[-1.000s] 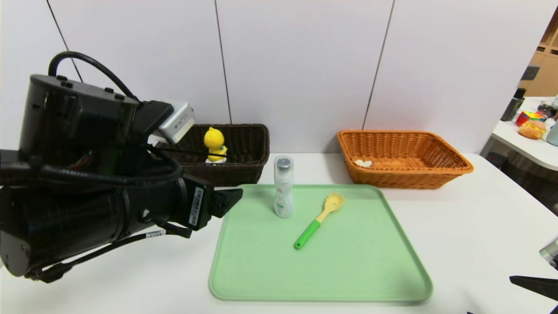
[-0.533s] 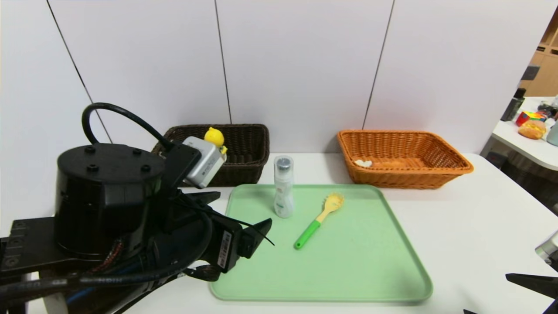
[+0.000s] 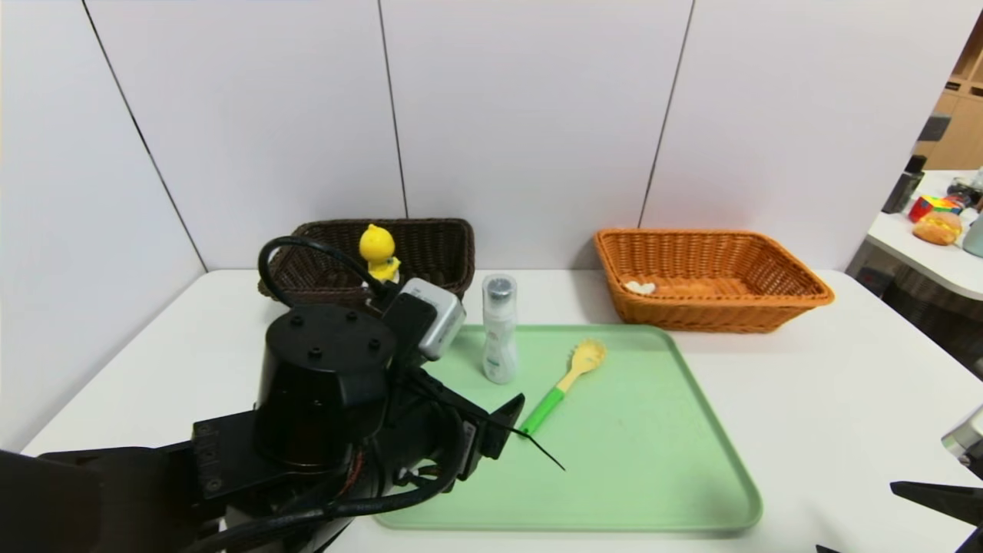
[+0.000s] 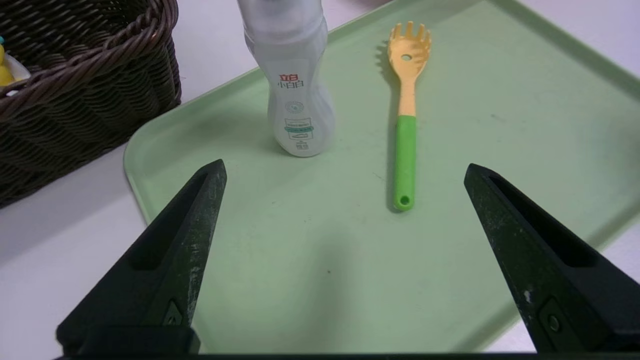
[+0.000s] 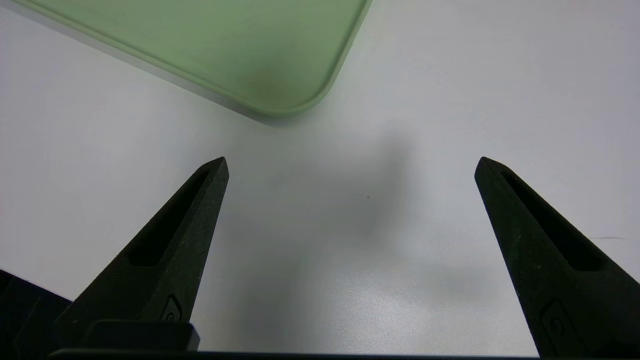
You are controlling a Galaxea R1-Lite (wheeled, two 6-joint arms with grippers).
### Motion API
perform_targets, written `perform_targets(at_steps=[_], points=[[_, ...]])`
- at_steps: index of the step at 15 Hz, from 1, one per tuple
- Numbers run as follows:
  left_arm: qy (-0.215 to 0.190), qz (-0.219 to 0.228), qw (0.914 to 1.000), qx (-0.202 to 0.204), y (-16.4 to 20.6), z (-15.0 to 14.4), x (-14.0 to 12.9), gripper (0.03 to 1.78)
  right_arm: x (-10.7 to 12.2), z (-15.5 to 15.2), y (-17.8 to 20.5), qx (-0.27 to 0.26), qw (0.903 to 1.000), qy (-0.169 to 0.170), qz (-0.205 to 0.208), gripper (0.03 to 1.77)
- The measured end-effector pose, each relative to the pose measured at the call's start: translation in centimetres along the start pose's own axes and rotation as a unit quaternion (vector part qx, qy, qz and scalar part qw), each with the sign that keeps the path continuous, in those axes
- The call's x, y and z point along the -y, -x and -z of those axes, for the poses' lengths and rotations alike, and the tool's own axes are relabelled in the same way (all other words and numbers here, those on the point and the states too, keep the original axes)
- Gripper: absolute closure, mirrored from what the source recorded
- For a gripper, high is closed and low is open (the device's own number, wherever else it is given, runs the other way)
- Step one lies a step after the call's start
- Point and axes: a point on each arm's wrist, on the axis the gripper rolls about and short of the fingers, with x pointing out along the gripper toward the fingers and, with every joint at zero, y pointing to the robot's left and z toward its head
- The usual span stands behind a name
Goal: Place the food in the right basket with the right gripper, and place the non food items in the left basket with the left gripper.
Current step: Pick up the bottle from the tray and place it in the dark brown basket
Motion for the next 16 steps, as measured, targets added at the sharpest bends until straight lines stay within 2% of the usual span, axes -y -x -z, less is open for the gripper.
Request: perform_targets(at_steps=[1, 4, 7, 16], points=[[-0.01, -0.005, 0.9999, 0.004, -0.8, 0.2, -0.4, 0.12, 0.0, 0.0, 0.0, 0.0, 1.0, 0.0, 0.0, 0.1], [-0.005, -0.021, 0.9995, 0.021, -3.2, 0.1, -2.2, 0.12, 0.0, 0.0, 0.0, 0.001, 1.0, 0.0, 0.001, 0.1], [-0.002, -0.04, 0.9991, 0.01, -4.9, 0.6, -3.2, 0.12, 0.0, 0.0, 0.0, 0.001, 1.0, 0.0, 0.0, 0.1], [0.006, -0.048, 0.9987, 0.016, -8.0, 0.2, -3.4, 0.12, 0.0, -0.1, 0.0, 0.001, 1.0, 0.009, -0.001, 0.1]])
